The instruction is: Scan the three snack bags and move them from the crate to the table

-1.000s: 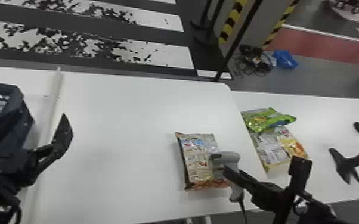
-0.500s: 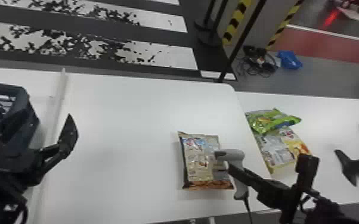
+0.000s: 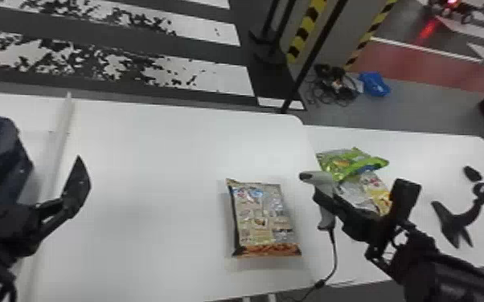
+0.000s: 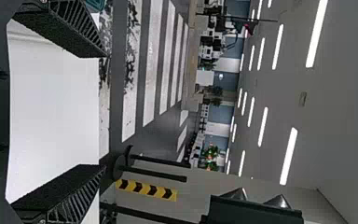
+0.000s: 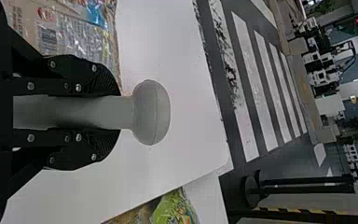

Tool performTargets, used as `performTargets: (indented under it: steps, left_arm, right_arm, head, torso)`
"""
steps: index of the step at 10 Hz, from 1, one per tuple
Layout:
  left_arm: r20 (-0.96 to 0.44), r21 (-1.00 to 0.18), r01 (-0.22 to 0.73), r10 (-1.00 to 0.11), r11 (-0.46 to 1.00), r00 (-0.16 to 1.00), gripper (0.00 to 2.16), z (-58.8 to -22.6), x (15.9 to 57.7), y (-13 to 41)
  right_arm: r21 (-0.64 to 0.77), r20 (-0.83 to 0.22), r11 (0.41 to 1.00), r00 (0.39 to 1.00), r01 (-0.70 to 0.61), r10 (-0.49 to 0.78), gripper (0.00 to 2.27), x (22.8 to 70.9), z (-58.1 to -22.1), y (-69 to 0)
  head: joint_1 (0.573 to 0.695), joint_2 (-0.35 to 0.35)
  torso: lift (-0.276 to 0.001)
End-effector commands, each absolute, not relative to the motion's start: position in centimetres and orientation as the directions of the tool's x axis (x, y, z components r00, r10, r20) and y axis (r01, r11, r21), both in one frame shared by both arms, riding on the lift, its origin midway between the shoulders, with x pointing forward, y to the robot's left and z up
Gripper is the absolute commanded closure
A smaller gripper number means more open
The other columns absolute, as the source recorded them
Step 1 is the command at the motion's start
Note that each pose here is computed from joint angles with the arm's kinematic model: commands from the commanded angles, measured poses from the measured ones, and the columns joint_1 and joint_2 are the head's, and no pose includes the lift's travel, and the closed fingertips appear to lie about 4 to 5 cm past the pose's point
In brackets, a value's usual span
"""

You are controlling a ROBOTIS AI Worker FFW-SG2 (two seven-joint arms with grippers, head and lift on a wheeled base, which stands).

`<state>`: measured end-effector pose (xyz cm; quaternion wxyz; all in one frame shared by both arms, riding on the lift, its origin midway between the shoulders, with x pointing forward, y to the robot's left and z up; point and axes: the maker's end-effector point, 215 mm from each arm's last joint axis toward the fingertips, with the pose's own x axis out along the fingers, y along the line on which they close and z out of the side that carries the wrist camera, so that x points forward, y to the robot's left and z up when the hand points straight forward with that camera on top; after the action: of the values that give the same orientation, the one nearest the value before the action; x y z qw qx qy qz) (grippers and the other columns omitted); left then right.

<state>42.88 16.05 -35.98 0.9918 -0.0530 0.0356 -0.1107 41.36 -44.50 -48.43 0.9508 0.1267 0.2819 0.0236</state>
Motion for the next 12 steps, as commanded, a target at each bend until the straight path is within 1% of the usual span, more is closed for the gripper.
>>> performTargets:
  steps: [1, 4, 5, 6, 7, 8, 9, 10, 11, 12]
  left_arm:
    - [-0.058, -0.107, 0.215, -0.222, 0.971, 0.973, 0.02, -35.9, 42.8, 16.1]
    - [-0.065, -0.103, 0.208, -0.216, 0.973, 0.974, 0.02, -36.2, 42.6, 16.6]
    - [-0.063, -0.102, 0.209, -0.216, 0.973, 0.974, 0.02, -36.1, 42.7, 16.6]
    - [-0.065, -0.105, 0.209, -0.216, 0.972, 0.974, 0.02, -36.2, 42.7, 16.5]
    - [-0.063, -0.104, 0.209, -0.216, 0.972, 0.974, 0.02, -36.1, 42.7, 16.5]
    - [-0.063, -0.104, 0.21, -0.218, 0.972, 0.974, 0.02, -36.1, 42.7, 16.5]
    - [-0.062, -0.103, 0.21, -0.217, 0.972, 0.974, 0.02, -36.1, 42.8, 16.5]
    - [-0.062, -0.104, 0.211, -0.218, 0.972, 0.974, 0.02, -36.0, 42.8, 16.5]
    - [-0.062, -0.105, 0.212, -0.219, 0.972, 0.974, 0.02, -36.1, 42.8, 16.4]
    - [-0.062, -0.103, 0.211, -0.218, 0.972, 0.974, 0.02, -36.1, 42.8, 16.5]
  right_arm:
    - [0.222, -0.528, 0.974, 0.845, 0.044, 0.082, 2.24, 43.2, -50.1, -46.6]
    - [0.14, -0.551, 0.99, 0.833, 0.032, 0.051, 2.24, 45.0, -53.0, -48.1]
    - [0.115, -0.575, 0.993, 0.816, 0.024, 0.047, 2.23, 45.3, -54.1, -48.1]
    - [0.094, -0.59, 0.995, 0.806, 0.026, 0.035, 2.15, 45.3, -54.7, -48.4]
    - [0.06, -0.589, 0.998, 0.808, 0.03, 0.011, 1.82, 45.5, -54.8, -48.7]
    - [0.057, -0.589, 0.998, 0.808, 0.029, 0.01, 0.63, 45.4, -54.8, -48.7]
    - [0.05, -0.585, 0.999, 0.811, 0.02, 0.013, 0.0, 45.2, -54.5, -48.5]
    - [0.042, -0.575, 0.999, 0.818, 0.012, 0.014, 0.01, 45.1, -53.9, -48.1]
    - [0.056, -0.56, 0.998, 0.828, 0.009, 0.024, 0.06, 44.7, -52.9, -47.7]
    - [0.099, -0.535, 0.995, 0.843, -0.001, 0.054, 0.06, 43.8, -51.2, -46.6]
  head:
    - [0.695, -0.35]
    - [0.695, -0.35]
    - [0.695, -0.35]
    - [0.695, -0.35]
    - [0.695, -0.35]
    - [0.695, -0.35]
    - [0.695, -0.35]
    - [0.695, -0.35]
    - [0.695, -0.35]
    - [0.695, -0.35]
  torso:
    - [-0.062]
    - [-0.062]
    - [-0.062]
    - [-0.062]
    - [-0.062]
    - [-0.062]
    - [-0.062]
    - [-0.062]
    - [-0.062]
    - [-0.062]
